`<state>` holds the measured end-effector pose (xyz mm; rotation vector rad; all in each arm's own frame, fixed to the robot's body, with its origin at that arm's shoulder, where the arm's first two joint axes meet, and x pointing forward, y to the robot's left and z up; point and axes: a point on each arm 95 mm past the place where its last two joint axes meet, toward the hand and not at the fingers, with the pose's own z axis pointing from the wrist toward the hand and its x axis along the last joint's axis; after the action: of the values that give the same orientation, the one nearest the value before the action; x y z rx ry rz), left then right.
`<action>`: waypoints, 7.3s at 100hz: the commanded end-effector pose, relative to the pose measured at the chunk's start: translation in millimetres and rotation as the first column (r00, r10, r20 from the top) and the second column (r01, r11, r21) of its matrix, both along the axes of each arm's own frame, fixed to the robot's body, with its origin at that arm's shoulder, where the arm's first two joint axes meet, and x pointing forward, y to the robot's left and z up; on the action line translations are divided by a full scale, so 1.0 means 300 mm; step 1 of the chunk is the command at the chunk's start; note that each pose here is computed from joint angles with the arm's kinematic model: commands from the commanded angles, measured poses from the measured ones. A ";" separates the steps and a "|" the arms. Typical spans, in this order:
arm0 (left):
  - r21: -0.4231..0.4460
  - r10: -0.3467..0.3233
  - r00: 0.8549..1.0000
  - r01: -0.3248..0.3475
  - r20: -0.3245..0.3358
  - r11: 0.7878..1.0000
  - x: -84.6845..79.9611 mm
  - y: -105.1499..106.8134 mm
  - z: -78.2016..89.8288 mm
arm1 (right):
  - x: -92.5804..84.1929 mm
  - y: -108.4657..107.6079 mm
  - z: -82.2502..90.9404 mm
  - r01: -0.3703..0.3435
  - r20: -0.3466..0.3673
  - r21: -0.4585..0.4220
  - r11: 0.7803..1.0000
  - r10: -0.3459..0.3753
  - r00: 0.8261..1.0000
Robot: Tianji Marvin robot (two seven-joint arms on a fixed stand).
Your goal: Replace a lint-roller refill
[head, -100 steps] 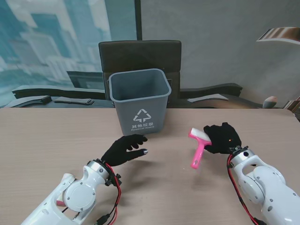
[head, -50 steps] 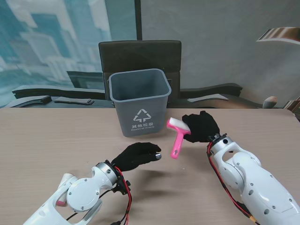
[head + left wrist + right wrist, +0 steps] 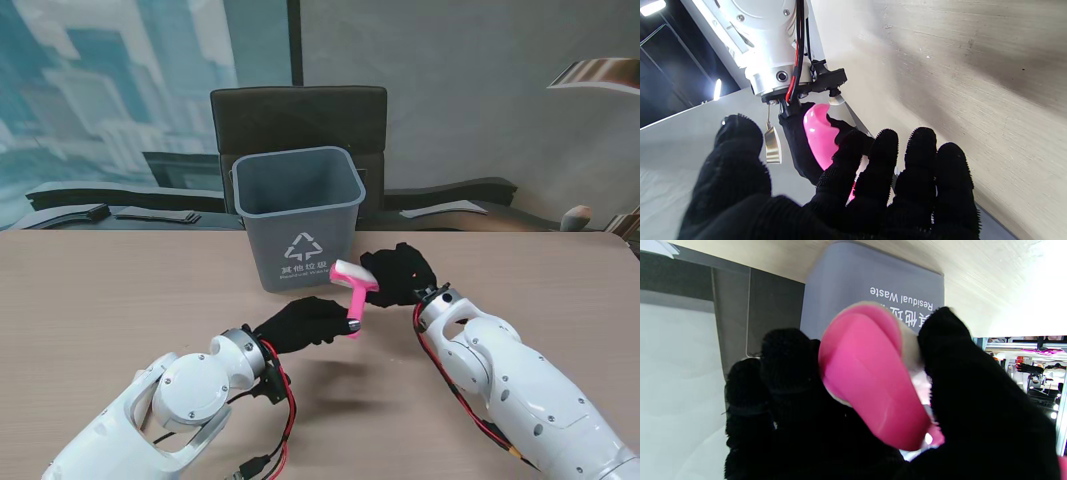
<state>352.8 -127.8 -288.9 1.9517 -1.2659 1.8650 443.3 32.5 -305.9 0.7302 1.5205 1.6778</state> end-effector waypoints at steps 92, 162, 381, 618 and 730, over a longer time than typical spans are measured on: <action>0.168 0.055 0.998 -0.050 -0.028 0.985 0.073 0.024 0.008 | -0.078 0.101 -0.003 -0.103 0.018 0.086 0.991 0.102 0.995; 0.203 -0.035 0.972 -0.013 0.231 0.979 0.071 0.094 -0.019 | -0.212 0.034 0.030 -0.092 0.011 0.179 0.979 0.092 0.996; 0.406 -0.298 0.728 0.029 0.618 0.913 0.000 0.222 -0.045 | -0.269 0.095 0.022 -0.025 -0.211 0.677 0.735 0.227 0.951; 0.303 -0.136 0.703 -0.118 0.698 0.946 0.010 0.081 -0.052 | -0.330 0.222 0.022 0.010 -0.238 0.815 0.579 0.320 0.917; 0.234 -0.118 0.721 -0.063 0.683 0.970 -0.022 0.071 -0.023 | -0.284 0.173 0.001 -0.075 -0.215 0.666 0.743 0.288 0.933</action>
<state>353.6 -93.2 -302.1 1.3501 -1.7935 2.6785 359.8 77.5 -306.8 1.2947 1.1929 2.3653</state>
